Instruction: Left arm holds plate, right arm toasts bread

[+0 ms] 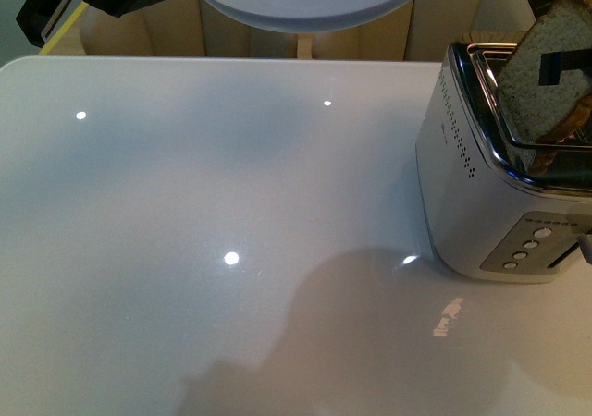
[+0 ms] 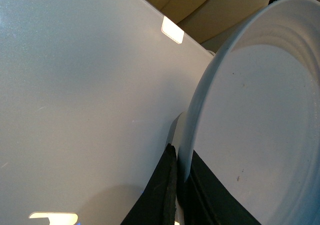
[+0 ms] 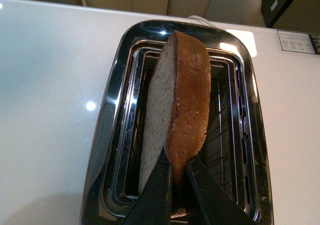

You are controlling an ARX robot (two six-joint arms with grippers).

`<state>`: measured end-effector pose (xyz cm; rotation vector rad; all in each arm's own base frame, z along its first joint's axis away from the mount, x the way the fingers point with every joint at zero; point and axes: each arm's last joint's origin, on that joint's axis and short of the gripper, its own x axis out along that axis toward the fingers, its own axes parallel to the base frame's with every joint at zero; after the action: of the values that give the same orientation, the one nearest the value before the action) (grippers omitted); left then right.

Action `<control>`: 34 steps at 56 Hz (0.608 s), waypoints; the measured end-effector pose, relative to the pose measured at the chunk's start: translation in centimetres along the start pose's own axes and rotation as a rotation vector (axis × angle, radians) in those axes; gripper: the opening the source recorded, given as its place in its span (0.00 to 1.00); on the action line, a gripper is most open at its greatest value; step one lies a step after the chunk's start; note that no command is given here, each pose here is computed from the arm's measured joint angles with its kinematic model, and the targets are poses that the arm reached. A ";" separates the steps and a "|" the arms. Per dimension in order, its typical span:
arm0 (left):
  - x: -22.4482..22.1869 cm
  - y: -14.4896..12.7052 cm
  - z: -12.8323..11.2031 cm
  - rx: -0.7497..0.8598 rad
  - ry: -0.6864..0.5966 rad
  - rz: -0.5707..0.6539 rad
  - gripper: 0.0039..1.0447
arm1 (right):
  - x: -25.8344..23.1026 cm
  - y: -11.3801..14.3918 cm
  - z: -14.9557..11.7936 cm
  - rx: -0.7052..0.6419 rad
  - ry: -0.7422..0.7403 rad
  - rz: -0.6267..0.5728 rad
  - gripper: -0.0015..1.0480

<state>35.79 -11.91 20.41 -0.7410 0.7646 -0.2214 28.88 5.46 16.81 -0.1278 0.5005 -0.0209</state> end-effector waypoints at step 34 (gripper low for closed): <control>0.0 0.0 0.0 0.000 -0.001 -0.001 0.03 | -2.4 -1.6 -0.1 0.048 -0.007 0.025 0.79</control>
<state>35.78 -11.91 20.44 -0.7414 0.7639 -0.2216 26.79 3.97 18.08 -0.0748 0.4947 -0.0075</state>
